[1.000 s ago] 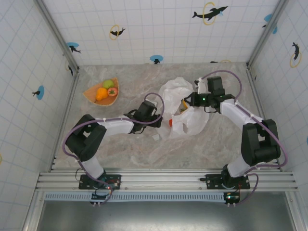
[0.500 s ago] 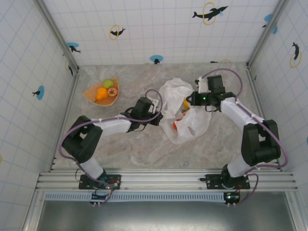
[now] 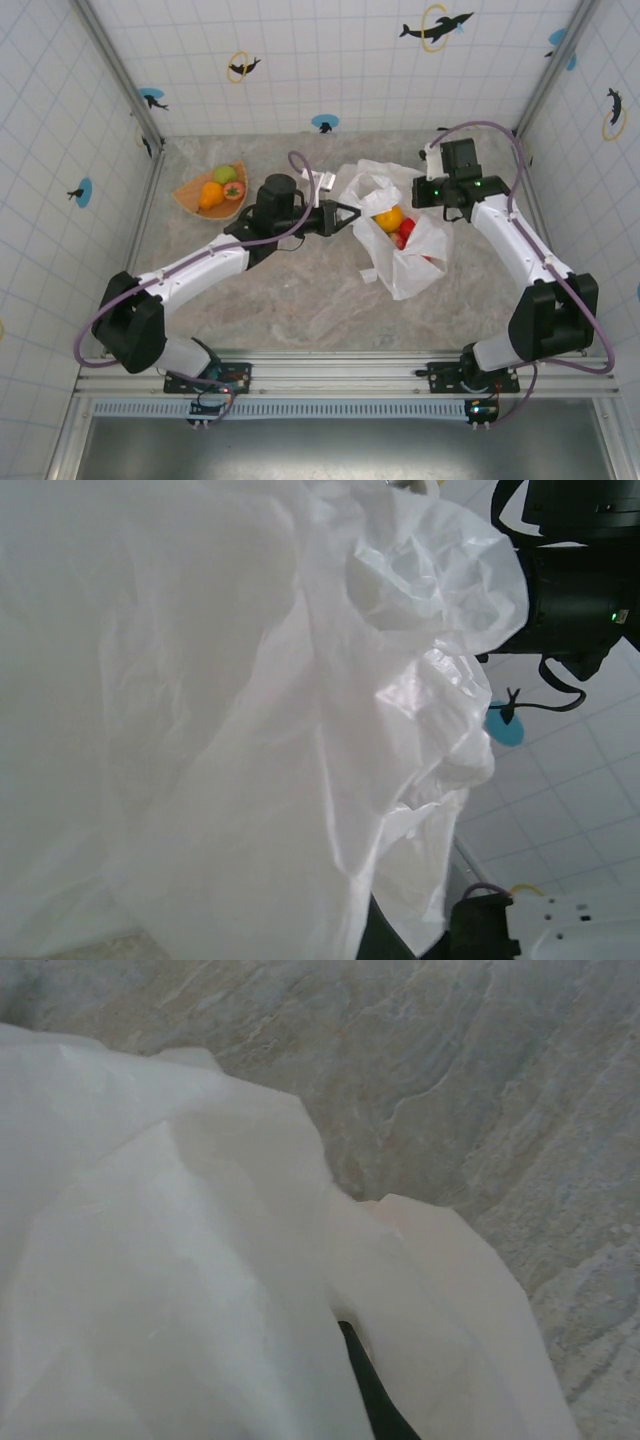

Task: Place the fruits into the plastic bag

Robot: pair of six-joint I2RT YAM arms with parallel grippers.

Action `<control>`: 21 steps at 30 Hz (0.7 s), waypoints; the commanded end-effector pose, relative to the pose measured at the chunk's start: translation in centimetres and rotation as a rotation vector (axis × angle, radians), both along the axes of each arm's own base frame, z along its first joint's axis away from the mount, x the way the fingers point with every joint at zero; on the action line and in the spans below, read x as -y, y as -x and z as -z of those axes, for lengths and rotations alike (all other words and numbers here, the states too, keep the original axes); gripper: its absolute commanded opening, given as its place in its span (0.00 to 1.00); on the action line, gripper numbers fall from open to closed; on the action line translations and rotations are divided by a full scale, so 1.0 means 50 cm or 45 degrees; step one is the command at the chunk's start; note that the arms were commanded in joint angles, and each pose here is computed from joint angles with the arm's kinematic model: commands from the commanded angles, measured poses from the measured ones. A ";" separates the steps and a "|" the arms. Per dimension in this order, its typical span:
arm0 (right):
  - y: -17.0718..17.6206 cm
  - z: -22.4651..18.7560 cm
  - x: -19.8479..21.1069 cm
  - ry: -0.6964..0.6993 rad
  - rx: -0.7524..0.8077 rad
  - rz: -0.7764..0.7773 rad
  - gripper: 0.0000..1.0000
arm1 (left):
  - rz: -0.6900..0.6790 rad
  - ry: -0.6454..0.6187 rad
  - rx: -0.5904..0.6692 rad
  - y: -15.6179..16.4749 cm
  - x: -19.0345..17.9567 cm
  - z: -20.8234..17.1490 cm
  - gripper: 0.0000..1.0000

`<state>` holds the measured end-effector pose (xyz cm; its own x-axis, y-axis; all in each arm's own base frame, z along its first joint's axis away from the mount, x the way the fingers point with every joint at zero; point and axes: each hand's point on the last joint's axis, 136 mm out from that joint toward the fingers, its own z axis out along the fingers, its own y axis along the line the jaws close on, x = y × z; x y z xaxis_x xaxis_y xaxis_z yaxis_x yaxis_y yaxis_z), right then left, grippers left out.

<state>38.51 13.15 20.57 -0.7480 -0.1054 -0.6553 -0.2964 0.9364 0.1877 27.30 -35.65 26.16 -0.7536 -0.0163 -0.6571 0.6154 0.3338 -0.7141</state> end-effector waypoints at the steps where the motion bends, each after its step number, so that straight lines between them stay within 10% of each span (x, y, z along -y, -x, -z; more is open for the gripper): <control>1: 0.007 -0.040 0.031 0.110 0.036 0.031 0.00 | -0.029 0.106 -0.032 -0.016 -0.027 -0.054 0.00; 13: 0.021 0.023 -0.074 -0.283 -0.045 -0.116 0.00 | -0.458 -0.197 -0.141 -0.136 -0.188 0.110 0.01; 21: 0.021 0.017 -0.135 -0.571 -0.060 -0.151 0.00 | -0.529 -0.287 -0.128 -0.146 -0.232 0.137 0.46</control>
<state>36.96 17.97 18.14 -0.7962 0.0359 -0.6040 -0.3406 0.7985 0.4964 34.73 -24.99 19.35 -0.7886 -0.2065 -0.5793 0.3259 0.6585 -0.6784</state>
